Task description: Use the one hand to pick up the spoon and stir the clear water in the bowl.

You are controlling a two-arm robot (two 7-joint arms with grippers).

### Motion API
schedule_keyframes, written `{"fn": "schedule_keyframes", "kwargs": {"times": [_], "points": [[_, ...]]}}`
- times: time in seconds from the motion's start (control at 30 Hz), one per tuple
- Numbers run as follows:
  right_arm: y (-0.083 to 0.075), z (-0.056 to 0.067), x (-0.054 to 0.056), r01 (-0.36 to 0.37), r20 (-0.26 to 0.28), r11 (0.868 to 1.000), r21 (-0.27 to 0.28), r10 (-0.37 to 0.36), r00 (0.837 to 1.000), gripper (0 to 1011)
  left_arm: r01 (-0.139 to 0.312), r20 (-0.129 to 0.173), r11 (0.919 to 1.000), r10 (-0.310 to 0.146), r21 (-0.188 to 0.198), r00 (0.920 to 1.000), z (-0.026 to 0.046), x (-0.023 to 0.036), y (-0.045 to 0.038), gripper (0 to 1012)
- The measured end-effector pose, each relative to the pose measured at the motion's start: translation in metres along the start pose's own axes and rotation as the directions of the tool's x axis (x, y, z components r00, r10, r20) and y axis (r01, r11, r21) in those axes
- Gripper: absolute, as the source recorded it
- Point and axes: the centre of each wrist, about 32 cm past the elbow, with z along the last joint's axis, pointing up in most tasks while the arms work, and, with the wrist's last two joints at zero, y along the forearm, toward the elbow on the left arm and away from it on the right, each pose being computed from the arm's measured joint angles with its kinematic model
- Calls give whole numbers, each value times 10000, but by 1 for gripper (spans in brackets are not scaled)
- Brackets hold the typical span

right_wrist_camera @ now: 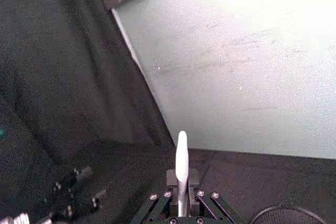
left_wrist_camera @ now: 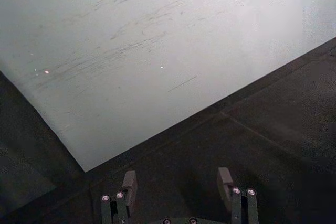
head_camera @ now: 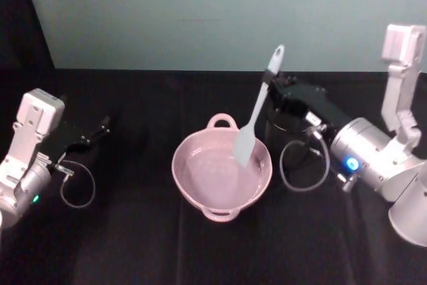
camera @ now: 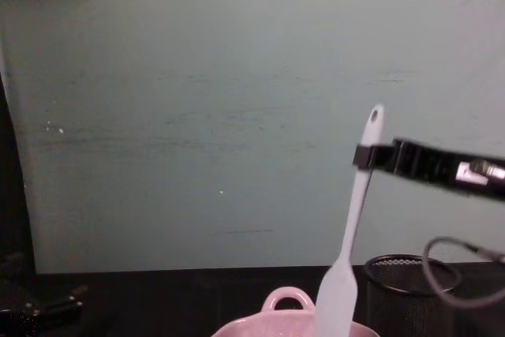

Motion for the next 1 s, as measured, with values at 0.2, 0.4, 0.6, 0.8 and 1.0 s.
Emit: {"fn": "schedule_keyframes", "kwargs": {"times": [0.2,0.4,0.6,0.8,1.0], "points": [[-28,219,34,303,-375,9990,343,-290,9989,109,0,0,10000,0,0,10000,0,0,0,1011],[-64,369,91,778,-705,9943,723,-727,9949,109,0,0,10000,0,0,10000,0,0,0,1011],[-81,445,198,1363,-1173,9850,1054,-1238,9853,109,0,-1,10000,0,-1,10000,0,0,0,1011],[-62,438,348,2055,-1441,9709,1229,-1874,9717,109,0,0,10000,0,0,10000,0,0,0,1011],[-7,362,472,2461,-1823,9623,1157,-2230,9576,109,-1,1,10000,1,0,10000,0,0,0,1011]]}}
